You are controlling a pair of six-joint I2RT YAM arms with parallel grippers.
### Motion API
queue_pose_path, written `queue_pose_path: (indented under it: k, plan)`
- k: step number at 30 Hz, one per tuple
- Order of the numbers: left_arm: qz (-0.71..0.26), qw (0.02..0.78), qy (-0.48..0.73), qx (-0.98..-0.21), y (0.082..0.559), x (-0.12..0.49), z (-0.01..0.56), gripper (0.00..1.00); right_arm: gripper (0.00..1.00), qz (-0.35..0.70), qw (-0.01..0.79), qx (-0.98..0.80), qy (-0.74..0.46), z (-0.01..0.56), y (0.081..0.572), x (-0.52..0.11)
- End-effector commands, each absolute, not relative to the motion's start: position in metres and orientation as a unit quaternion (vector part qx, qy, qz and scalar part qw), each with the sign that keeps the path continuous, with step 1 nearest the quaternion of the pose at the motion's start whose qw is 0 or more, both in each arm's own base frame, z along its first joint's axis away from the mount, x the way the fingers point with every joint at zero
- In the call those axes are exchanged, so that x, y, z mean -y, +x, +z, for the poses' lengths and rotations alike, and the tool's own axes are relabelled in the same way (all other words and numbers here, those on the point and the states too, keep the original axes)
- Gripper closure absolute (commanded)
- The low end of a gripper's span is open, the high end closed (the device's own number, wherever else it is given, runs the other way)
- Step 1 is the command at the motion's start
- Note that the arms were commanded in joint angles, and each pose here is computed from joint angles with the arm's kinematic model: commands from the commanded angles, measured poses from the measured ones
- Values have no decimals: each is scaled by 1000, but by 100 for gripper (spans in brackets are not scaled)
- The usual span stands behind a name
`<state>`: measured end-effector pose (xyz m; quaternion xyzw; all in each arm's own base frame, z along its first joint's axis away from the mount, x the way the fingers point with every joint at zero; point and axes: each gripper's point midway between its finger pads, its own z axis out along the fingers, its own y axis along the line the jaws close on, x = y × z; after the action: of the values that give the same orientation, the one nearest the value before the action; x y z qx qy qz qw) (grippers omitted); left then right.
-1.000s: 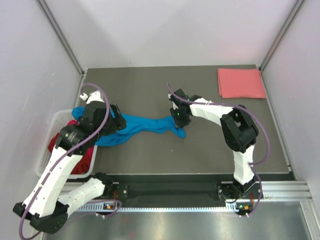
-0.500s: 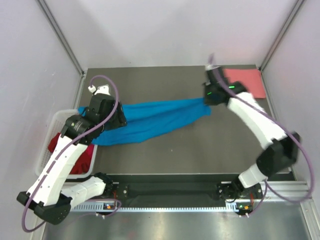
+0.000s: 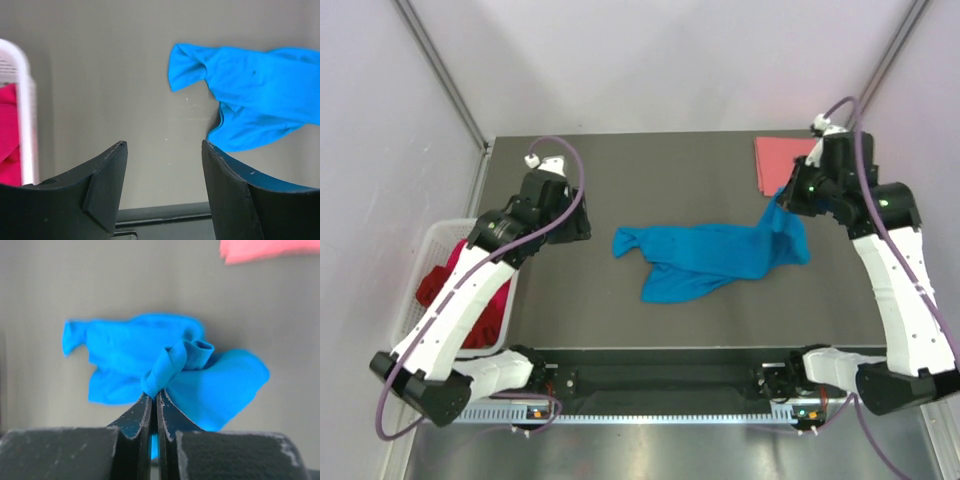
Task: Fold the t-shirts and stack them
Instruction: Move the tshirt to the center of the board
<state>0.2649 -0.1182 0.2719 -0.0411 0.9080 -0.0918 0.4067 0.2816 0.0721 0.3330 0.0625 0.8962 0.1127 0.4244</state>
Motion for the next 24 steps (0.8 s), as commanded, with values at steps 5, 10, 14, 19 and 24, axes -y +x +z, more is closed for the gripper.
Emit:
queue_pose_path:
  k: [5,10,14,19,24]
  plan:
    - [-169,393,14,-904,267,165,270,34,99,264,348,-900,7,299,284,-134]
    - [-281,406,-7,-870,260,195,284,30,100,438,257,-861,-21,296,266,-197]
    - [-353,416,-17,-838,254,211,295,23,100,536,222,-814,-16,303,259,-238]
    - [-429,427,20,-796,243,236,310,16,100,621,195,-759,7,326,257,-279]
    - [-419,457,73,-781,235,254,314,12,100,647,200,-735,40,350,265,-289]
